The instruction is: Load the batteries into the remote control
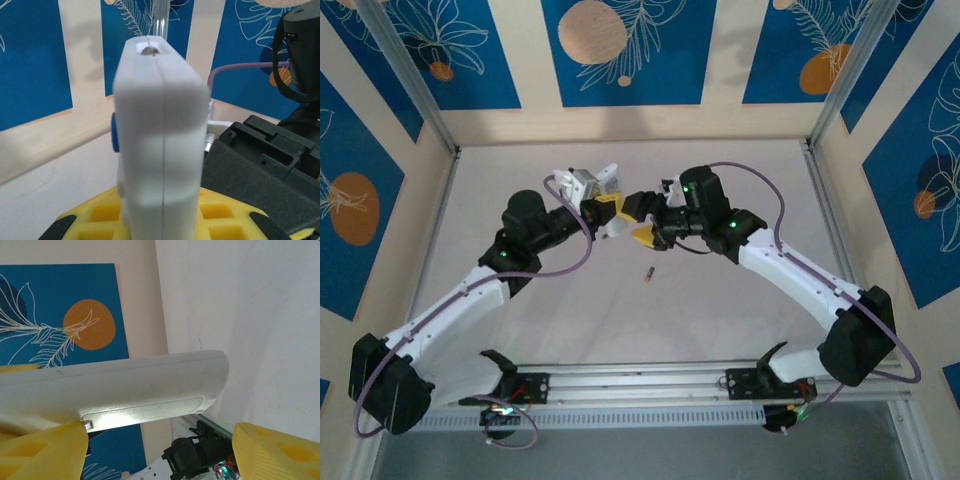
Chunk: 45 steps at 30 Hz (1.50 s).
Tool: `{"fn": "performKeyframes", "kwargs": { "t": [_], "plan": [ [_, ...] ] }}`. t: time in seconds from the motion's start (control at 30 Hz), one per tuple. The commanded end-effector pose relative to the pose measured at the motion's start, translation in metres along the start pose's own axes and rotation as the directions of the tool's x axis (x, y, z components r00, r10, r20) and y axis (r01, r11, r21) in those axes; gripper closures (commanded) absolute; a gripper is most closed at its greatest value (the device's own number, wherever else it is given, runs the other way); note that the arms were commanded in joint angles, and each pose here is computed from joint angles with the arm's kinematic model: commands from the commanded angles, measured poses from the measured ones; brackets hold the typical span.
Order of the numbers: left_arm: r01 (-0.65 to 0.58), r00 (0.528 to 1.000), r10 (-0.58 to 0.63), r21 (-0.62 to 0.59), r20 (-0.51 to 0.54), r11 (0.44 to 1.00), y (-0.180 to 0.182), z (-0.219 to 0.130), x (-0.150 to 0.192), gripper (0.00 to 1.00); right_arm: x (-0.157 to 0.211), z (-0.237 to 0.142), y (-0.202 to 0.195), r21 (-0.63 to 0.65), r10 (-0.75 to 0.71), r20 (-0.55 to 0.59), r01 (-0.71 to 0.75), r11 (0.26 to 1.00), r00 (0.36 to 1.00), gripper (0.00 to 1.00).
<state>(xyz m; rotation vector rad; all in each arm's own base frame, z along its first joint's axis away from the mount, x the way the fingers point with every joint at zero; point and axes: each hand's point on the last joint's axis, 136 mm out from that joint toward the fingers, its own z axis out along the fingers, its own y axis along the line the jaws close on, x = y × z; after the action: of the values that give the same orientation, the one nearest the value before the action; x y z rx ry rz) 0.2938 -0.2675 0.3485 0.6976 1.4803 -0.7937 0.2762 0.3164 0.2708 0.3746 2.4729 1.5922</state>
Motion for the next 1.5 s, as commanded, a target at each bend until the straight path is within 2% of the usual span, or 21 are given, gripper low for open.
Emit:
{"fn": "performKeyframes", "kwargs": {
  "t": [0.0,0.3,0.43,0.57,0.7,0.77,0.87,1.0,1.27,1.47],
  "plan": [
    [-0.134,0.981,0.126,0.040,0.150,0.990,-0.023,-0.015,-0.044,1.00,-0.008,0.001,-0.041,0.109,0.105,0.039,-0.109,0.988,0.994,0.25],
    [-0.124,0.983,0.127,-0.028,0.130,0.992,-0.008,-0.011,-0.033,1.00,-0.001,-0.013,-0.047,0.110,0.093,0.063,-0.099,0.989,0.994,0.25],
    [-0.110,0.986,0.111,-0.015,0.124,0.994,-0.010,-0.010,-0.028,1.00,-0.001,-0.012,-0.057,0.120,0.100,0.074,-0.108,0.987,0.992,0.25],
    [-0.069,0.994,0.070,-0.020,0.081,0.997,-0.006,-0.008,-0.009,1.00,0.002,-0.004,-0.059,0.089,0.108,0.040,-0.112,0.990,0.993,0.25],
    [-0.036,0.998,0.039,-0.064,0.045,0.997,0.003,-0.009,0.011,1.00,0.010,-0.003,-0.050,0.017,0.055,-0.003,-0.055,0.998,0.999,0.25],
    [-0.021,0.999,0.024,-0.064,0.047,0.998,0.003,-0.010,0.015,1.00,0.012,-0.008,-0.046,-0.007,0.026,0.015,-0.026,1.000,1.000,0.24],
    [-0.013,0.998,0.016,-0.048,0.062,0.999,0.000,-0.010,0.013,1.00,0.015,-0.015,-0.038,-0.026,-0.005,0.054,0.006,1.000,0.999,0.19],
    [-0.013,0.997,0.015,-0.034,0.071,0.999,-0.002,-0.008,0.011,1.00,0.017,-0.016,-0.019,-0.072,-0.044,0.036,0.046,0.996,0.998,0.10],
    [-0.011,0.997,0.012,-0.007,0.078,1.000,-0.005,-0.005,0.008,1.00,0.016,0.000,-0.003,-0.109,-0.044,-0.017,0.042,0.993,0.999,0.11],
    [-0.007,0.996,0.006,0.010,0.093,1.000,-0.008,-0.005,0.005,1.00,0.011,0.008,-0.006,-0.096,-0.041,-0.018,0.039,0.995,0.999,0.11]
  ]
}}
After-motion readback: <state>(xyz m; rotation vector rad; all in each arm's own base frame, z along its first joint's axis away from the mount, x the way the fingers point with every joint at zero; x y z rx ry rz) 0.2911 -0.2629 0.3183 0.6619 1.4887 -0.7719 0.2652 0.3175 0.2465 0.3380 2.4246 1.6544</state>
